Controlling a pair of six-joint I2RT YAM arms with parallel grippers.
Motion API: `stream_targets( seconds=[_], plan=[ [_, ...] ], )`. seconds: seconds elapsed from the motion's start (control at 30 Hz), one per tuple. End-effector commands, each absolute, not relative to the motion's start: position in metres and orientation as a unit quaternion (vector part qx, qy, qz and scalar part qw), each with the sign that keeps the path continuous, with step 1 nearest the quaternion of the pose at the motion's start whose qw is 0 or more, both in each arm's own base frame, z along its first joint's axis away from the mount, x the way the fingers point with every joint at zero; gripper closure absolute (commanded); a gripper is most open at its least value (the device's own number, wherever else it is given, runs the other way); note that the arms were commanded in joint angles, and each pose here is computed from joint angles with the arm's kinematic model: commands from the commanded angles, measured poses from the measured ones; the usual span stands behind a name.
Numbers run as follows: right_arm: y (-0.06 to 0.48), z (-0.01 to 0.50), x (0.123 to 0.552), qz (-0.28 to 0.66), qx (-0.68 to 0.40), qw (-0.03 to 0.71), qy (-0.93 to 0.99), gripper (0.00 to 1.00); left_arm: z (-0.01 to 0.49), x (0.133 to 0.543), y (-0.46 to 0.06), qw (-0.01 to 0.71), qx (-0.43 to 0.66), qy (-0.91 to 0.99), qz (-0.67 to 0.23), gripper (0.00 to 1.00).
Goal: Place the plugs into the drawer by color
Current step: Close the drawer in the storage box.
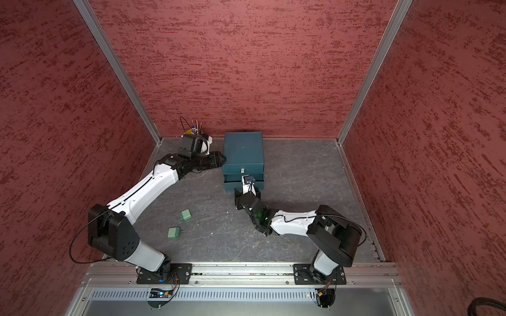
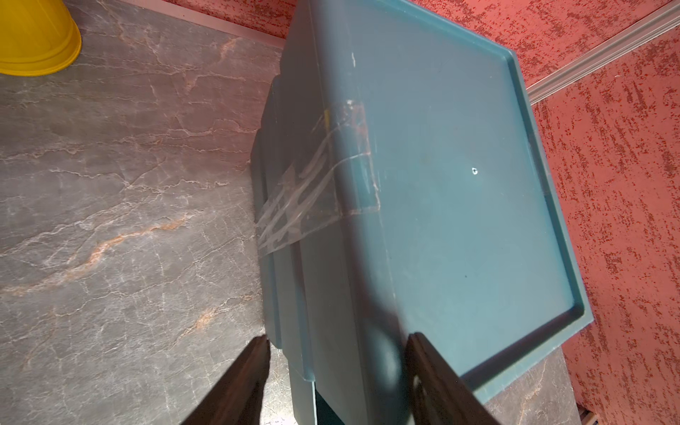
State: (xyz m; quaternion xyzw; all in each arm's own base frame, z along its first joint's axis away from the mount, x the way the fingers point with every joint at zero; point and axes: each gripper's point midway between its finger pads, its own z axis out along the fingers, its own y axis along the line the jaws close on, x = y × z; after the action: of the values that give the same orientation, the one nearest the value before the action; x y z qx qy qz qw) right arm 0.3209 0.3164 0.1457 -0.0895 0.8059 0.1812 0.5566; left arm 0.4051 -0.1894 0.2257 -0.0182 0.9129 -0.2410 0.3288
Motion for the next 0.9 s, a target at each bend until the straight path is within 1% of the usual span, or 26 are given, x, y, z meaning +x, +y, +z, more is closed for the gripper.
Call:
stream_targets(
  seconds=[0.0,0.37,0.87],
  plan=[
    [0.318,0.178,0.337,0.171,-0.08,0.605,0.774,0.33,0.208,0.389,-0.175,0.3,-0.018,0.932,-0.203,0.38],
    [0.317,0.178,0.354,0.143,-0.091,0.621,0.765,0.3,0.205,0.388,-0.174,0.299,-0.016,0.933,-0.2,0.38],
    [0.317,0.177,0.364,0.121,-0.12,0.636,0.752,0.24,0.203,0.388,-0.174,0.297,-0.015,0.933,-0.2,0.38]
  ],
)
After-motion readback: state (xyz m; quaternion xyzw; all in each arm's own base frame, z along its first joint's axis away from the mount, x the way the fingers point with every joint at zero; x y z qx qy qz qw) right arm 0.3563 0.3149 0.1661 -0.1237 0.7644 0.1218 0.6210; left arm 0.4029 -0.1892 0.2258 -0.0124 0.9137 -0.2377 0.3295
